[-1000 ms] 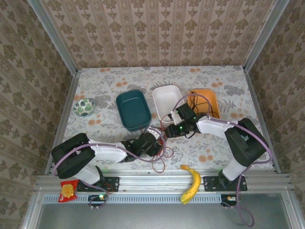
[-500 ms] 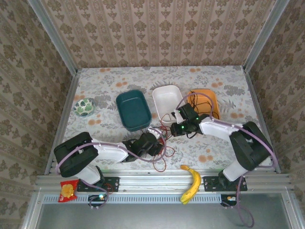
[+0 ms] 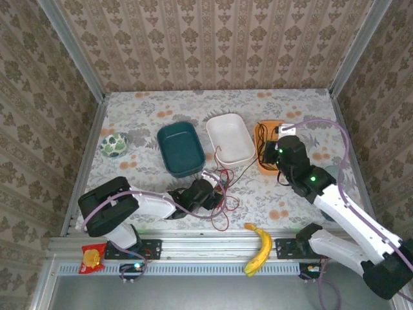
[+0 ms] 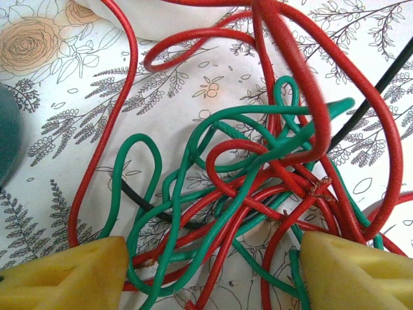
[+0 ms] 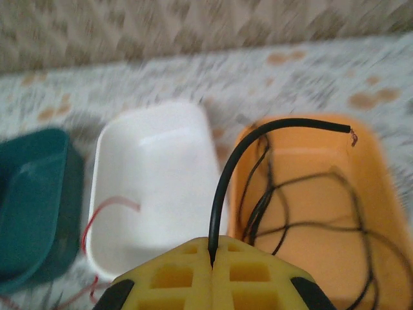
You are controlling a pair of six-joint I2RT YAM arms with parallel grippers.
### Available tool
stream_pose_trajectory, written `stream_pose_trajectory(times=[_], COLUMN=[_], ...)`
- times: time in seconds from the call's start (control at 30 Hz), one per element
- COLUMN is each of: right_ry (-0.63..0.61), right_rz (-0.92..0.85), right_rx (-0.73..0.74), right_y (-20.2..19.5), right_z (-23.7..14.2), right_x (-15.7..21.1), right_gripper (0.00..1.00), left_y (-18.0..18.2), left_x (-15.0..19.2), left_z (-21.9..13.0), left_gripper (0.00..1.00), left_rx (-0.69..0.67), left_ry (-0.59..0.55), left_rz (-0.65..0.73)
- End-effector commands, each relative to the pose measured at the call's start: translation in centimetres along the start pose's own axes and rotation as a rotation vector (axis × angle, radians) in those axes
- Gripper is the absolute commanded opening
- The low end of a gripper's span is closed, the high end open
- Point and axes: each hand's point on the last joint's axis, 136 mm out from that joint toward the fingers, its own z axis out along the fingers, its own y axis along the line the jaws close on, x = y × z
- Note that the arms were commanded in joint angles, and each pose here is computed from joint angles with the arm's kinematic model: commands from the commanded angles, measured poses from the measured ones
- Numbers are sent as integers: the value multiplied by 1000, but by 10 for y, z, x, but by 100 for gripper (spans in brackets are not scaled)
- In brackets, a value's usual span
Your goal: Untangle the cables
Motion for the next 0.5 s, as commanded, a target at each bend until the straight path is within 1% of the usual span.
stream_pose_trajectory(times=[0.0, 0.17, 0.27, 0.37, 0.4, 0.47], right_ry=[-285, -531, -662, -721, -719, -679], right_rz=[38, 71, 84, 89, 85, 73], right_rx=[170, 227, 235, 200, 196, 205], right_y=[-32, -50, -57, -57, -58, -62], right_z=[-42, -96, -127, -142, -141, -127], right_x=[-83, -152, -191, -217, -221, -223], right_gripper=[0, 0, 0, 0, 0, 0], left_y=[11, 12, 12, 12, 12, 13], left_x=[57, 59, 60, 61, 61, 61], left_z=[2, 2, 2, 2, 2, 2], left_gripper=[72, 72, 72, 72, 72, 72], left_rx=[-24, -28, -30, -30, -30, -34], left_ry=[191, 199, 200, 199, 200, 199], left_rz=[27, 24, 19, 19, 20, 20])
